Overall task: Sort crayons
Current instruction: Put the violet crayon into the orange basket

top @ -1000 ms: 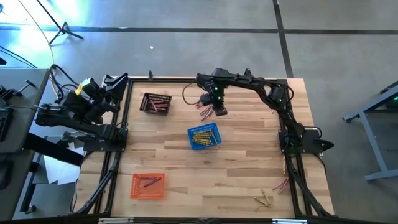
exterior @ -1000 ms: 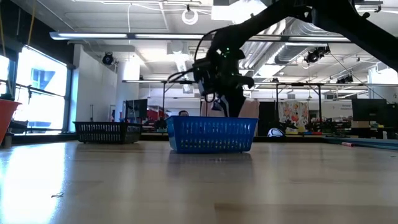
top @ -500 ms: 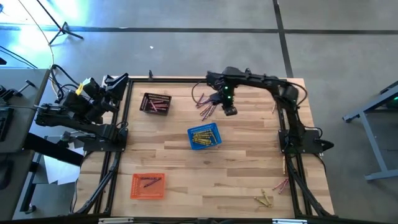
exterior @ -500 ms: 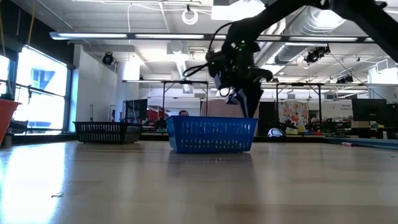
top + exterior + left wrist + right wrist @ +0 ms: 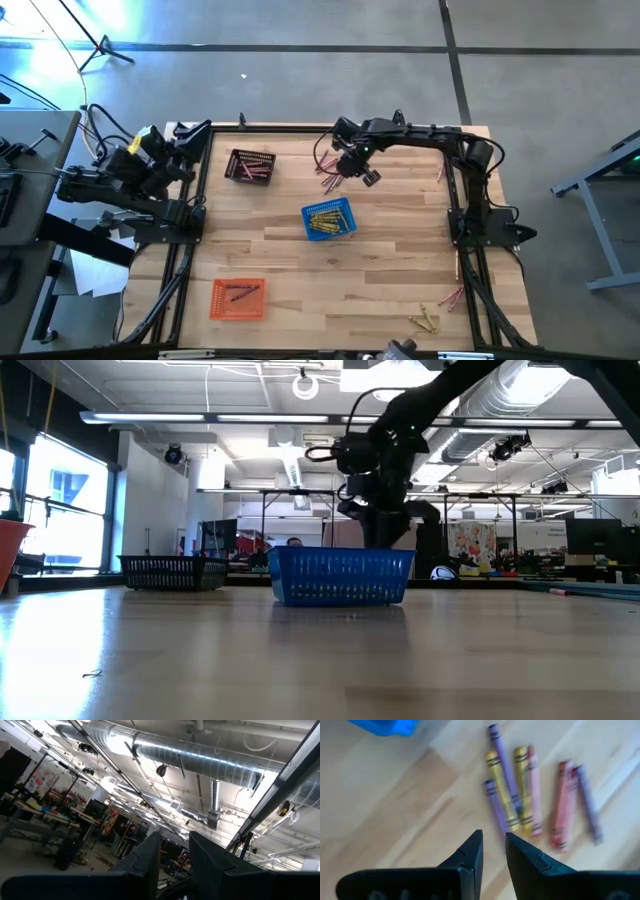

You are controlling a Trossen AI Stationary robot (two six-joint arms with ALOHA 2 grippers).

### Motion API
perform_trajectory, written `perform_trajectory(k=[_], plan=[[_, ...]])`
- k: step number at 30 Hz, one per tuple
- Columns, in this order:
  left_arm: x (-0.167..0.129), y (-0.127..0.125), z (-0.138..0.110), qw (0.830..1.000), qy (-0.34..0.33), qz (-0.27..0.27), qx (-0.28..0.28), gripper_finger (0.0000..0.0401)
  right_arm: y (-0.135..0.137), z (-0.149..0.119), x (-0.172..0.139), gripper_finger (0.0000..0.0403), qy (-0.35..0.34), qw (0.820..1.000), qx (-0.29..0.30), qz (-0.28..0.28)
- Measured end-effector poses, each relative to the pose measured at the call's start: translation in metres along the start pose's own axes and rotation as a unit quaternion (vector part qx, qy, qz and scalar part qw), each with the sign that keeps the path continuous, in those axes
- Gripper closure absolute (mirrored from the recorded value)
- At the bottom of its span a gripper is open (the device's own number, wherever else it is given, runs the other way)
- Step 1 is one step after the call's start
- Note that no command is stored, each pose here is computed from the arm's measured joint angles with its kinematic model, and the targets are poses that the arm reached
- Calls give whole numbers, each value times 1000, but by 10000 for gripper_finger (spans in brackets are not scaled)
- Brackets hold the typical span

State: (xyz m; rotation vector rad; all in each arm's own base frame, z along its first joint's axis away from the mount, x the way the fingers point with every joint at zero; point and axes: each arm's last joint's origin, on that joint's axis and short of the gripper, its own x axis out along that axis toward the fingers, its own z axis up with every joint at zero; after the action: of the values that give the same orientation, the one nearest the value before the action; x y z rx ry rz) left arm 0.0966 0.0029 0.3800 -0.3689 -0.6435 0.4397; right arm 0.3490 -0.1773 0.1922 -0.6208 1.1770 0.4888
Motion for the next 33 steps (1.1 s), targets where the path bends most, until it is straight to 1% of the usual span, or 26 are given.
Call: perform_trajectory(k=[2,5,10,15,20,27,33], plan=[[1,-1,-2,1000,4,0,-4,311,-3,-1,1,336,-8,1000,-24,-10],[3,-2,-6,1000,10,1,-5,311,-6,-5,5,336,-18,999,-47,-8],[6,-3,-12,1000,19,2,-5,311,-7,-15,21,336,-12,999,-37,15],[8,-4,-14,1000,22,2,-3,311,-11,-18,32,336,-13,999,-34,10],[8,-4,-14,1000,22,3,-3,311,-11,-22,43,336,-9,999,-28,23],[8,-4,-14,1000,22,6,-12,311,-15,-22,46,336,-15,1000,-25,8],[8,-4,-14,1000,21,7,-12,311,-14,-23,47,336,-13,1000,-11,13]])
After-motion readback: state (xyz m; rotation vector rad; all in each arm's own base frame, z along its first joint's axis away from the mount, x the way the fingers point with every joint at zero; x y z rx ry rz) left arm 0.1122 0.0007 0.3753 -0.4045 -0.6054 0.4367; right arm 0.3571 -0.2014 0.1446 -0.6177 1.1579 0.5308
